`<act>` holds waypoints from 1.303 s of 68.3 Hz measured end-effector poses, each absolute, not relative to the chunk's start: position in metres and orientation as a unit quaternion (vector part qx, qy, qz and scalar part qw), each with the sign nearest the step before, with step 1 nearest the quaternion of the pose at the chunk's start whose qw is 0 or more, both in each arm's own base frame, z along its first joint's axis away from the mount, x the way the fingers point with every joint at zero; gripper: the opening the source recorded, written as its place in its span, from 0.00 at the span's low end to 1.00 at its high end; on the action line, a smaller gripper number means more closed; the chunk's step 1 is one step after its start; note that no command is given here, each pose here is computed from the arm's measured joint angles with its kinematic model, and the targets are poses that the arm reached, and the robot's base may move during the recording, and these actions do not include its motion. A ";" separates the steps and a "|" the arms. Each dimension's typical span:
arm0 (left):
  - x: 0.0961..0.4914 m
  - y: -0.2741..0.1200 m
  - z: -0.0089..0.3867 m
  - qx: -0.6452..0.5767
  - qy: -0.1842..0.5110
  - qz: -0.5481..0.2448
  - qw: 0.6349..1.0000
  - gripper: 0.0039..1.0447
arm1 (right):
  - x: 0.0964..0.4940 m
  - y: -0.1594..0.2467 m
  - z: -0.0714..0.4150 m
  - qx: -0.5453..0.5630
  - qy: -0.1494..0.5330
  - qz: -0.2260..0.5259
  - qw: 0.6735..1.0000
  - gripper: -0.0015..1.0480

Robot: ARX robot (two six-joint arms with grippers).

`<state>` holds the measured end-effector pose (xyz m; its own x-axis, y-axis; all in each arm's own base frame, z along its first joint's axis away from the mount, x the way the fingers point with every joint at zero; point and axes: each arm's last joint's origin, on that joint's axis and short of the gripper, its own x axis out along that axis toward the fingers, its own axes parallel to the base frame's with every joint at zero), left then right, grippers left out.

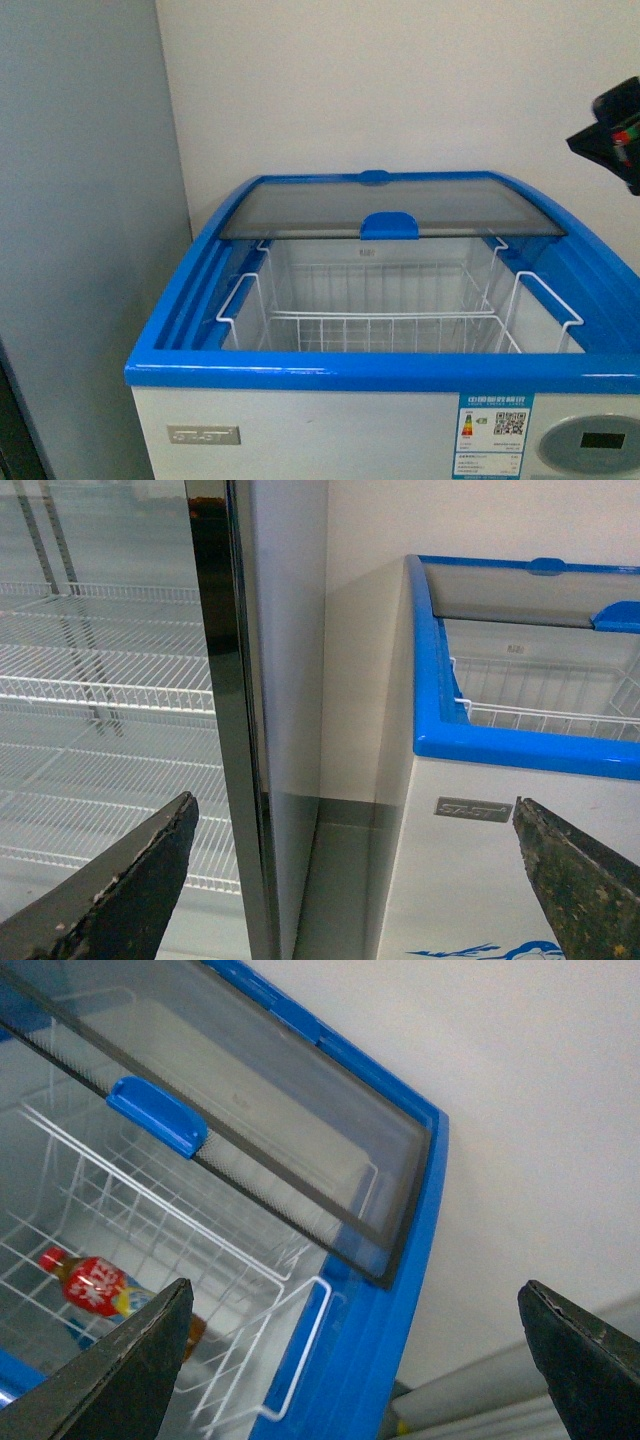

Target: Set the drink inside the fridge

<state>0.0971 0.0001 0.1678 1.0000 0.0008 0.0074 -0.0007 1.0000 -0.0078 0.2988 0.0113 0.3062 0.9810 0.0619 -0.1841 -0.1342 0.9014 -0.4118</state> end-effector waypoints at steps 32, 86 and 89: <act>0.097 0.000 0.168 -0.004 -0.004 0.001 1.000 0.92 | 0.111 0.015 0.260 -0.024 0.027 -0.004 0.999 0.53; 0.097 0.000 0.168 -0.002 -0.004 0.001 1.000 0.29 | 0.098 0.000 0.187 -0.006 0.005 0.001 1.000 0.03; 0.097 0.000 0.168 -0.002 -0.004 0.001 1.000 0.22 | 0.098 0.000 0.185 -0.006 0.005 0.001 1.000 0.03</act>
